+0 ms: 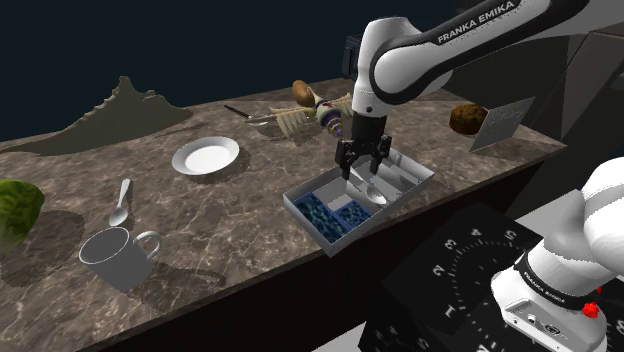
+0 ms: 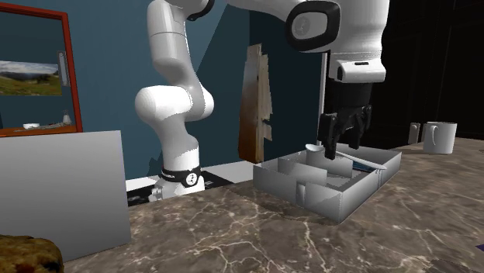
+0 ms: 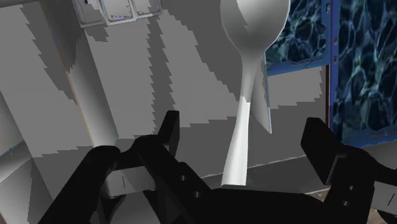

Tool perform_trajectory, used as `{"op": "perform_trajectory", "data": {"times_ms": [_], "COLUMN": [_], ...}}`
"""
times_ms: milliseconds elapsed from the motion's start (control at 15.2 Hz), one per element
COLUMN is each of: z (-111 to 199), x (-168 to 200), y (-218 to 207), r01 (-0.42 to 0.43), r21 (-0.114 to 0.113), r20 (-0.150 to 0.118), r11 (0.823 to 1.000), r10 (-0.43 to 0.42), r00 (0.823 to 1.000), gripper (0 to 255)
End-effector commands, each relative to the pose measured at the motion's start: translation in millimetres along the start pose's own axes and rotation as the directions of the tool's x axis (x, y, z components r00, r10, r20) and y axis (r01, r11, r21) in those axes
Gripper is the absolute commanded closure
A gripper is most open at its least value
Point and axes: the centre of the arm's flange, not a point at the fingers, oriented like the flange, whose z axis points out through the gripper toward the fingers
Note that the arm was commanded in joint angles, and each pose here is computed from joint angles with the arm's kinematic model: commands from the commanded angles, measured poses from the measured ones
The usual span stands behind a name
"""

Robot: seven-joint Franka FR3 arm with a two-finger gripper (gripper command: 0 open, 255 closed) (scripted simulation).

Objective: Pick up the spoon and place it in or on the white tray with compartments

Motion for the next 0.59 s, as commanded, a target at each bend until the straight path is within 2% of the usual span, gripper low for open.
{"op": "perform_trajectory", "data": {"times_ms": [0, 66, 330, 528], "z": [0.1, 0.5, -49.5, -49.6], "x": [0.0, 0.4, 0.4, 0.4], "y": [0.1, 0.0, 0.0, 0.0], "r01": [0.0, 0.0, 0.0, 0.0], "r21": [0.0, 0.0, 0.0, 0.0], "r20": [0.0, 0.0, 0.0, 0.0], "r11": [1.0, 1.0, 1.0, 1.0], "r10": [0.0, 0.0, 0.0, 0.0], "r00": [1.0, 1.0, 1.0, 1.0], "gripper": [0, 0, 0, 0]}}
